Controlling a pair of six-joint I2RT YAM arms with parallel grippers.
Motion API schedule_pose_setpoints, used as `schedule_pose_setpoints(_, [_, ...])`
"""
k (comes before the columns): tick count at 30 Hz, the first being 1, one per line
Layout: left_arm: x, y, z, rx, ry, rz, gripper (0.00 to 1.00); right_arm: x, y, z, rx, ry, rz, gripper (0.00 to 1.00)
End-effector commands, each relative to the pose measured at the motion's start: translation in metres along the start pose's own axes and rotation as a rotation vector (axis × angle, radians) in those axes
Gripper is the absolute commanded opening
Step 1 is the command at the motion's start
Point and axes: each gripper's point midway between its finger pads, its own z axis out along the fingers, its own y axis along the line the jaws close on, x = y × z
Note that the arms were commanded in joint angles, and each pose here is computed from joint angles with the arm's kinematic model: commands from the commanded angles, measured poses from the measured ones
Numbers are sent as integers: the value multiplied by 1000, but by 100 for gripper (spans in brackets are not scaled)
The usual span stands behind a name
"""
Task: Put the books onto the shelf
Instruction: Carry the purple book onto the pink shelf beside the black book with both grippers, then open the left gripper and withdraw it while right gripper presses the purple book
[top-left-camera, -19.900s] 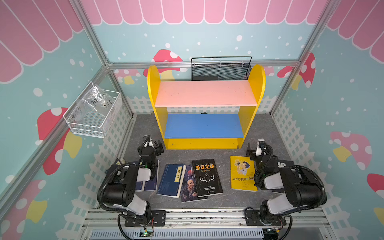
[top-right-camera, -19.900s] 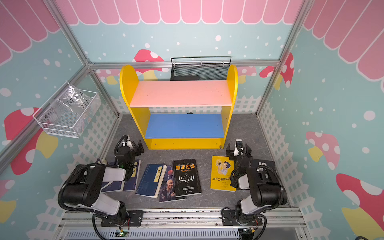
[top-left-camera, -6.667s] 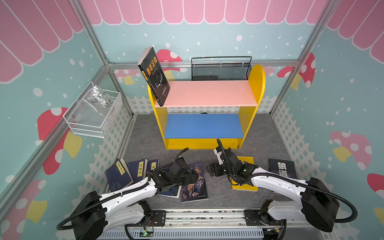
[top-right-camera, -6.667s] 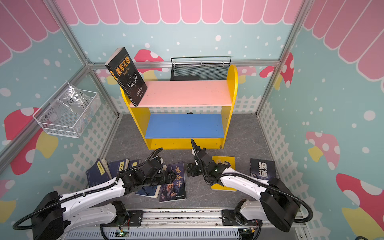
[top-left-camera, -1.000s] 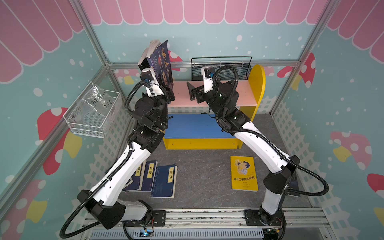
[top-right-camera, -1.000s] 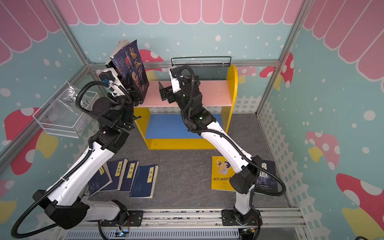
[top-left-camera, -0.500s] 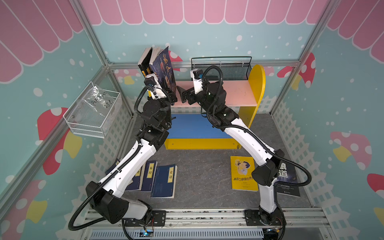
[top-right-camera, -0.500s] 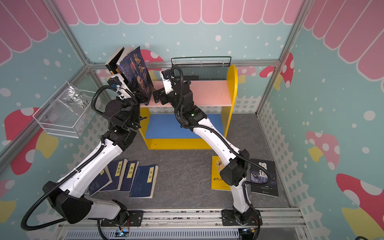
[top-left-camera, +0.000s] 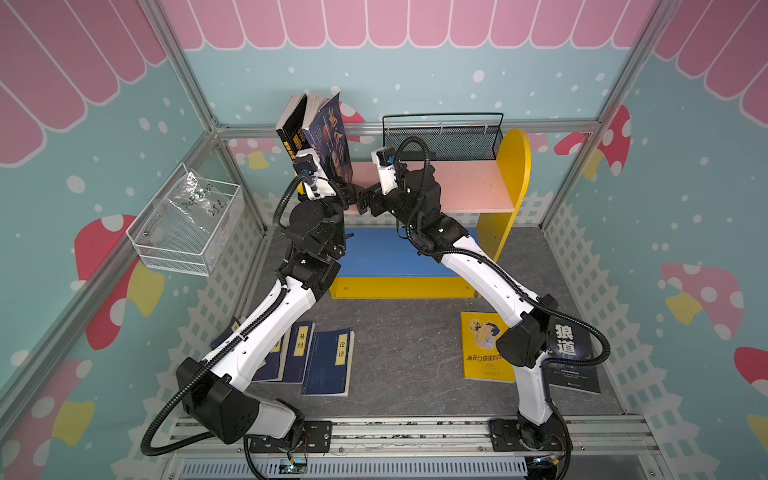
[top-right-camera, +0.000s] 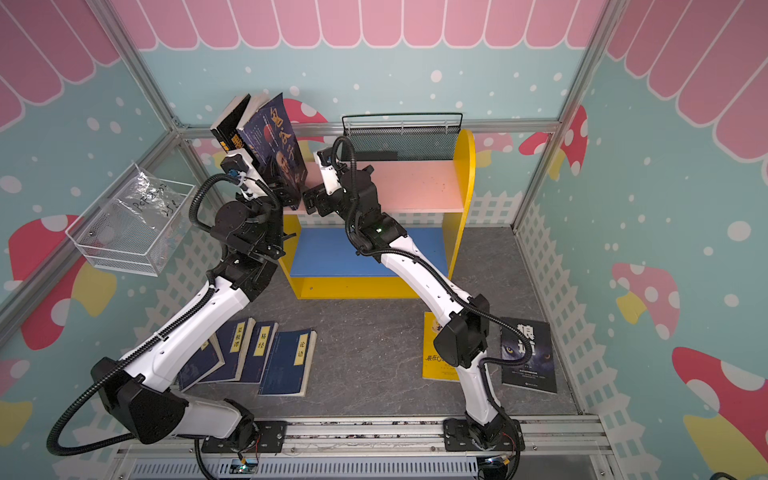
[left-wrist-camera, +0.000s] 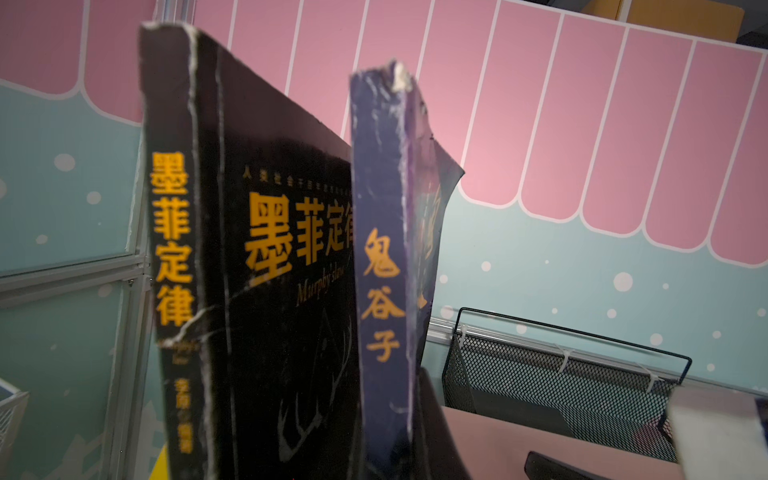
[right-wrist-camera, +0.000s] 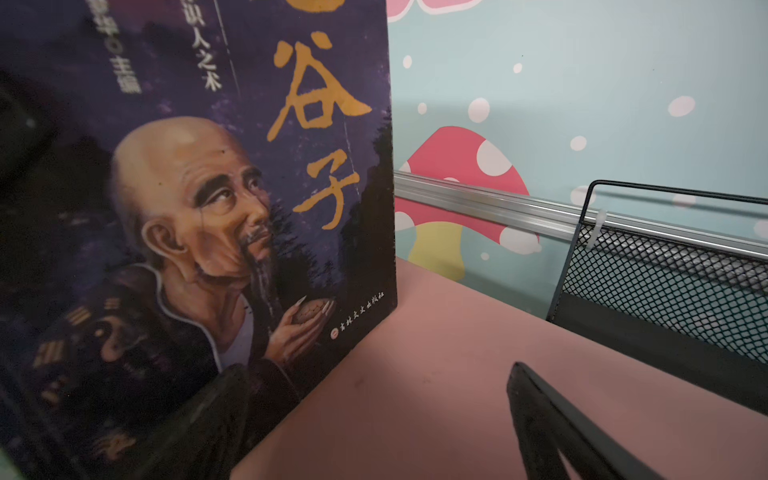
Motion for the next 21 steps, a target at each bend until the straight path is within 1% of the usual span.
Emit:
schedule_pose_setpoints(1, [-28, 6, 0, -25, -80, -8, 0, 4, 18, 6, -43, 2, -2, 97])
schedule_pose_setpoints(8, [-27, 10, -2, -41, -75, 19, 1, 4, 29, 12, -57, -13, -1, 97])
schedule_pose_setpoints(10, [-26, 10, -2, -43, -72, 28, 9, 6, 29, 13, -60, -11, 2, 98])
schedule_pose_setpoints(13, [-25, 10, -2, -43, -66, 33, 16, 8, 31, 15, -63, -8, 8, 98])
schedule_pose_setpoints(21, [-32, 9, -8, -27, -80, 11, 33, 20, 32, 22, -66, 7, 38, 97])
